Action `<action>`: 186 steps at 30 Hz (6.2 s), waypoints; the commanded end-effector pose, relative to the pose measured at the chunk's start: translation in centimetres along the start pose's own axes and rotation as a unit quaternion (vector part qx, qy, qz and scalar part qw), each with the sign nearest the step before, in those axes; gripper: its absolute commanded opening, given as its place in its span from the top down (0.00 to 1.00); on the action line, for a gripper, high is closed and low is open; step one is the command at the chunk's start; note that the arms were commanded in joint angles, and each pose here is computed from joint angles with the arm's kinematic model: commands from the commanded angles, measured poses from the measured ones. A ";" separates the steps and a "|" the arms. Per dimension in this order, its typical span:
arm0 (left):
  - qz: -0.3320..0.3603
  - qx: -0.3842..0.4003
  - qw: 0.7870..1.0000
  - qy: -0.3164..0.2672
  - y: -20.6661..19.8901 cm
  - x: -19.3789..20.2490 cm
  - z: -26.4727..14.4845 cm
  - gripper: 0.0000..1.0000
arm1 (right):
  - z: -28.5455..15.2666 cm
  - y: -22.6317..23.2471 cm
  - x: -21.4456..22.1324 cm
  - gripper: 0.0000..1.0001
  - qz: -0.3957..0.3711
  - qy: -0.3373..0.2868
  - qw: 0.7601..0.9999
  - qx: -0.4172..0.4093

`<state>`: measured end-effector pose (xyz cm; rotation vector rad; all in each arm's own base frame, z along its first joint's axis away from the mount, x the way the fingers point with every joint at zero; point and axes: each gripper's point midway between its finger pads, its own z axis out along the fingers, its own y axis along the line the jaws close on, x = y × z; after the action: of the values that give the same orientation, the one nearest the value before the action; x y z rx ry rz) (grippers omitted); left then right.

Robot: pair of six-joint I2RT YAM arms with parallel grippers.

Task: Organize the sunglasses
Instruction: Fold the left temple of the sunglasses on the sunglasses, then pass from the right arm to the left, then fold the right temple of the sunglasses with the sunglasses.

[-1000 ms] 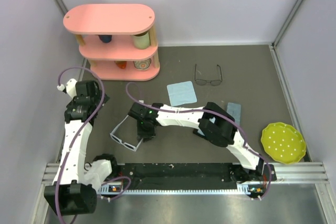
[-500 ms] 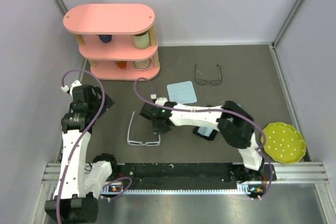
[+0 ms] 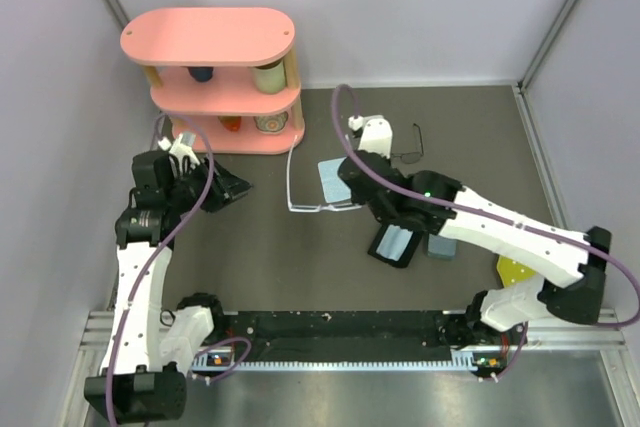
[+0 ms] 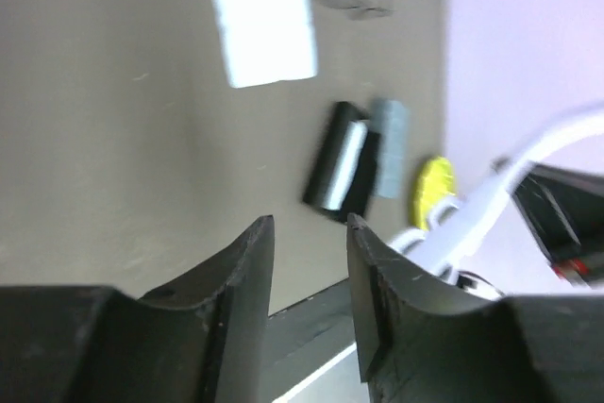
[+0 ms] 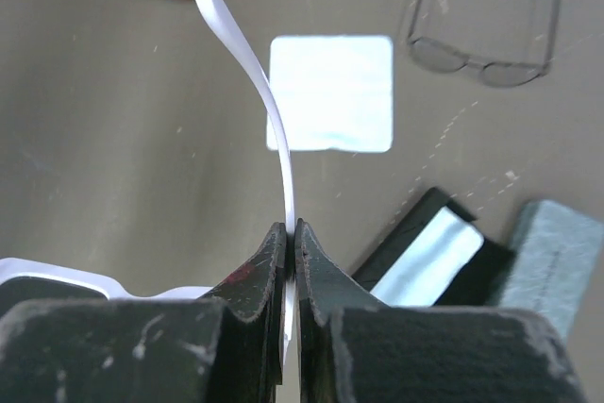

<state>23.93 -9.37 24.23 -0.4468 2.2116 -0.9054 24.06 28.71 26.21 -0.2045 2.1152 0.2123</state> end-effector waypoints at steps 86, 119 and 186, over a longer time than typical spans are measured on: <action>0.042 0.421 0.860 0.284 -21.3 11.0 -7.6 0.67 | -17.4 4.7 -13.9 1.00 -0.126 -0.390 0.835 -0.367; 0.057 0.461 0.826 0.320 -22.1 13.3 -8.1 1.00 | -16.6 2.5 -12.4 0.63 -0.088 -0.342 0.870 -0.344; 0.064 0.435 0.850 0.290 -22.7 11.8 -5.1 1.00 | -15.2 5.6 -8.6 0.75 0.079 -0.174 0.904 -0.382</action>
<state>14.05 -29.26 36.12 0.3159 2.0651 -1.9958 12.86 33.30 39.59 -0.5580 1.5920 1.1984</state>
